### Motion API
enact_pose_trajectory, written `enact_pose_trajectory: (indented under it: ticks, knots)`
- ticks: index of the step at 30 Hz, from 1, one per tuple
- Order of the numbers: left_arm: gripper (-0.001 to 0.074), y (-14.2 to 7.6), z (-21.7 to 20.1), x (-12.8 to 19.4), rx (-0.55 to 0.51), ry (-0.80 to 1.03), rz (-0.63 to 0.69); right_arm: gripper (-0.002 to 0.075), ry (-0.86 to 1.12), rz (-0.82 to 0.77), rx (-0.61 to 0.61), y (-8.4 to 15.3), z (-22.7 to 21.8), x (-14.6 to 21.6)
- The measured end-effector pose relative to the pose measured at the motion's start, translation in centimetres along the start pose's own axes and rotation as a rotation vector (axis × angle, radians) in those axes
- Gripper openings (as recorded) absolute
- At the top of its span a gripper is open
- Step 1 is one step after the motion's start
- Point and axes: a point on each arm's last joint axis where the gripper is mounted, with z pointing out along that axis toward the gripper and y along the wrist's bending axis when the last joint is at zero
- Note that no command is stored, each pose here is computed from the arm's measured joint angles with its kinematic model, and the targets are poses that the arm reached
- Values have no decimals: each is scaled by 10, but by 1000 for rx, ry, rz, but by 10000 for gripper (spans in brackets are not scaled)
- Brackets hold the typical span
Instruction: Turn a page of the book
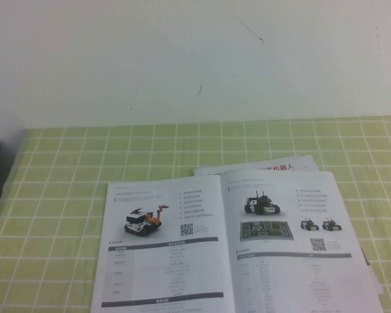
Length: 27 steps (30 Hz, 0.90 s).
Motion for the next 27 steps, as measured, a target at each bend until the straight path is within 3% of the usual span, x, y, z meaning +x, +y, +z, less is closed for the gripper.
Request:
enact_pose_trajectory:
  ticks: [27]
  knots:
    - [-4,-1,0,0,8,0,-25,-3,-3,21,-10,1,0,0]
